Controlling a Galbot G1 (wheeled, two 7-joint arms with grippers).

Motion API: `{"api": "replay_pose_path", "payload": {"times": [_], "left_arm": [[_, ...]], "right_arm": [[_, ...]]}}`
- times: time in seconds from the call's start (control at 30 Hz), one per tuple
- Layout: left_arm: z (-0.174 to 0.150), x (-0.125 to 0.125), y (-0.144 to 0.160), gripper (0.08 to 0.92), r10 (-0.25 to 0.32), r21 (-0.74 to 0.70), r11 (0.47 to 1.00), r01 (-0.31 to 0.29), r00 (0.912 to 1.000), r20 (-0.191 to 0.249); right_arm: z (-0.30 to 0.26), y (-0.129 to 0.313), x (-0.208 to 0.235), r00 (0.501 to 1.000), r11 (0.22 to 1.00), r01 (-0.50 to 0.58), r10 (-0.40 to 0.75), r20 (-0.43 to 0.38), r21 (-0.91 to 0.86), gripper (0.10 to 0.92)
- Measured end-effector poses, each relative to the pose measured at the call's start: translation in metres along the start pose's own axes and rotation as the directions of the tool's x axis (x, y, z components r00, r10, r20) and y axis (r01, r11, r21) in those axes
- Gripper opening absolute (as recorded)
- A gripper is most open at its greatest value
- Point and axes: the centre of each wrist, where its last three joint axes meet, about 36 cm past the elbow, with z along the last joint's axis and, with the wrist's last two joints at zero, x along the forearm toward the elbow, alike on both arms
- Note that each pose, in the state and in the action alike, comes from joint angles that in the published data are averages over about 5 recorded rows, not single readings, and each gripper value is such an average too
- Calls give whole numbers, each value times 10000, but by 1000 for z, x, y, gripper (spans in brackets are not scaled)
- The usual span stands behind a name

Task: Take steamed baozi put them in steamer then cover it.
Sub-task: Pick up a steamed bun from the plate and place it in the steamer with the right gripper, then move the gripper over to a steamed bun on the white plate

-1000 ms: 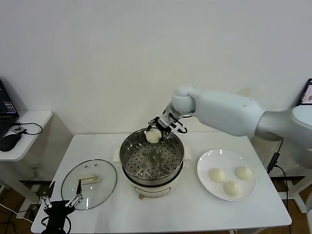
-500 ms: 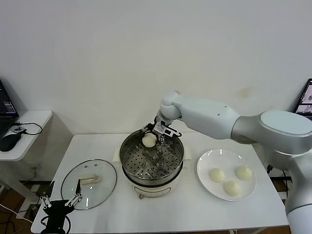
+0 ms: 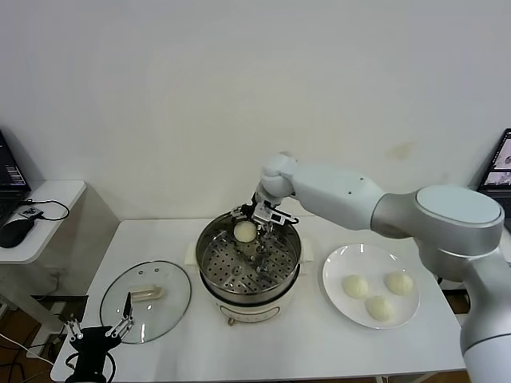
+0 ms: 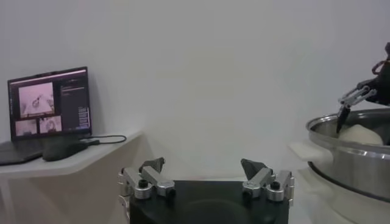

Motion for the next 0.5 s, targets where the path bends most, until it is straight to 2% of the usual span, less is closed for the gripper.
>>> {"api": "replay_pose_path", "payload": {"times": [0.27,0.5], "left_arm": [[-6,3,-2,823,79,5,10000,-79,10000,33],[-11,4,-2,823,165,-22,9999,-165,9998,125]], "right_arm": [[-2,13,67,9991,9843,-65,-12,-433,-1766,823],[-2,62,125,9930,9082,-303,-204,-1166,-4175,823]]}}
